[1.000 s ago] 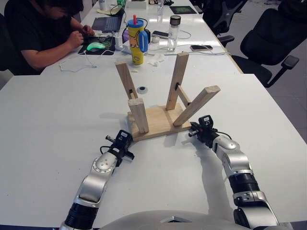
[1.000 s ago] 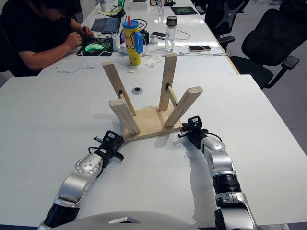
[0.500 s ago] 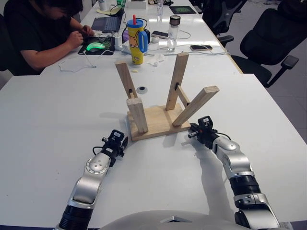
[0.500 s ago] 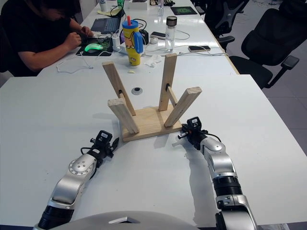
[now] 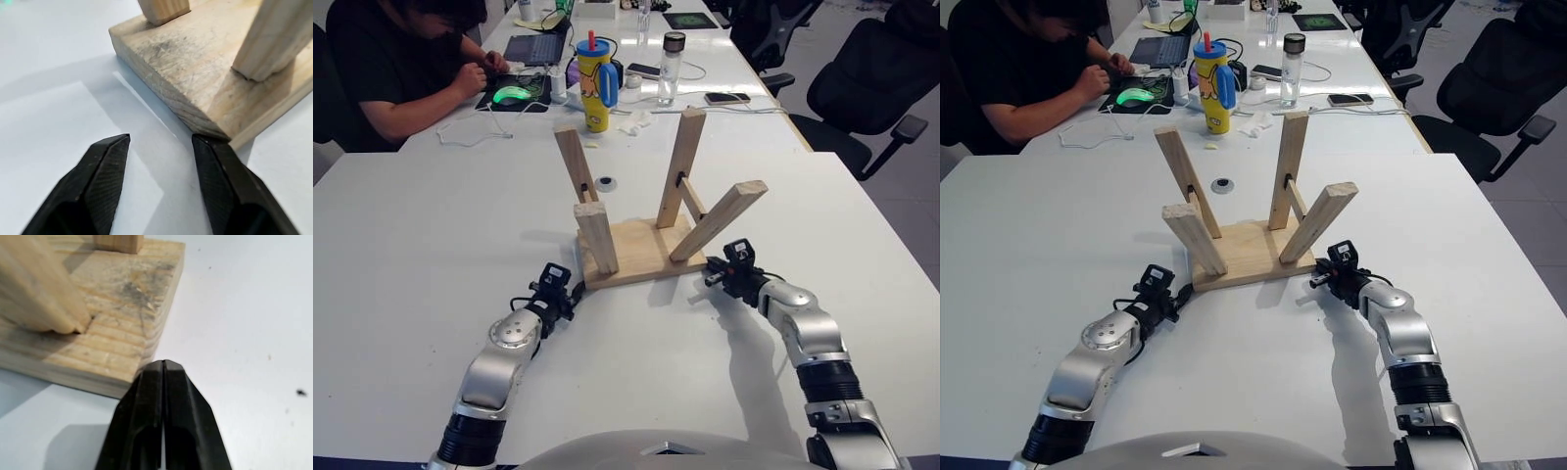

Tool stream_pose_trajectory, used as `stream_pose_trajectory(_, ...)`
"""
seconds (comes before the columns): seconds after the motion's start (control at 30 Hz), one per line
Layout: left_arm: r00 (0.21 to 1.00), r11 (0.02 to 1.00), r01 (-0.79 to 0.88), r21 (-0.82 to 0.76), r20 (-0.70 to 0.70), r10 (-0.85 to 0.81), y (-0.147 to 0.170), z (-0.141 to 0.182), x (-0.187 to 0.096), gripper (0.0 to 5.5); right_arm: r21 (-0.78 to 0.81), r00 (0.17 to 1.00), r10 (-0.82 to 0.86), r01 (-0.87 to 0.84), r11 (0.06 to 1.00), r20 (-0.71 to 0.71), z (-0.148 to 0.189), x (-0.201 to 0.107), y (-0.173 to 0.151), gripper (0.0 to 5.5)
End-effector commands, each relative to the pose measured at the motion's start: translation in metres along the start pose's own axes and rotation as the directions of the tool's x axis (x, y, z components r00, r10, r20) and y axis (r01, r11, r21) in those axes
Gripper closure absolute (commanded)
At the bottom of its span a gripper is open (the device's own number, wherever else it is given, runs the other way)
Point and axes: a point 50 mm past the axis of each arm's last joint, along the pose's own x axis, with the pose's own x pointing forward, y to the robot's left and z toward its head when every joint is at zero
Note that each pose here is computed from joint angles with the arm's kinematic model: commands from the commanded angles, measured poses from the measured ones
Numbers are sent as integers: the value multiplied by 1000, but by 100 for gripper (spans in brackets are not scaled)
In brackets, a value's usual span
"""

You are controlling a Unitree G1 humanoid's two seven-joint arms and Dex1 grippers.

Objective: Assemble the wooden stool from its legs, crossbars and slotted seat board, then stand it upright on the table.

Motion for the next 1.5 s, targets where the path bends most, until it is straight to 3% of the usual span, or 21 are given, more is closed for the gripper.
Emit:
stream_pose_trajectory(0.03,862,871,485,-75,210,-462,-54,47,-4,311,112,860,494,-508,854,132,31,1,67,550)
stream_pose_trajectory(0.33,703,732,681,14,267,-659,-60,91,-32,311,114,768,579,-624,773,272,93,-10,56,550)
stream_pose_trajectory(0.5,710,740,671,38,253,-657,-53,100,-33,311,101,788,539,-587,803,296,105,-2,51,550)
stream_pose_trajectory(0.7,738,760,647,61,202,-644,-48,94,-27,311,152,829,365,-462,874,423,132,29,40,550)
stream_pose_trajectory(0.9,771,786,610,99,153,-618,-41,88,-22,311,229,853,257,-391,892,455,135,50,33,550)
stream_pose_trajectory(1.03,760,786,609,103,209,-616,-39,97,-23,311,289,808,276,-471,833,521,146,50,38,550)
stream_pose_trajectory(1.17,764,801,588,115,247,-596,-33,107,-24,311,318,825,255,-452,834,505,139,47,32,550)
stream_pose_trajectory(1.3,795,815,562,140,180,-579,-36,91,-24,311,353,849,180,-386,852,496,124,41,16,550)
stream_pose_trajectory(1.5,849,842,509,178,56,-525,-36,62,-24,311,310,910,138,-271,911,390,94,44,18,550)
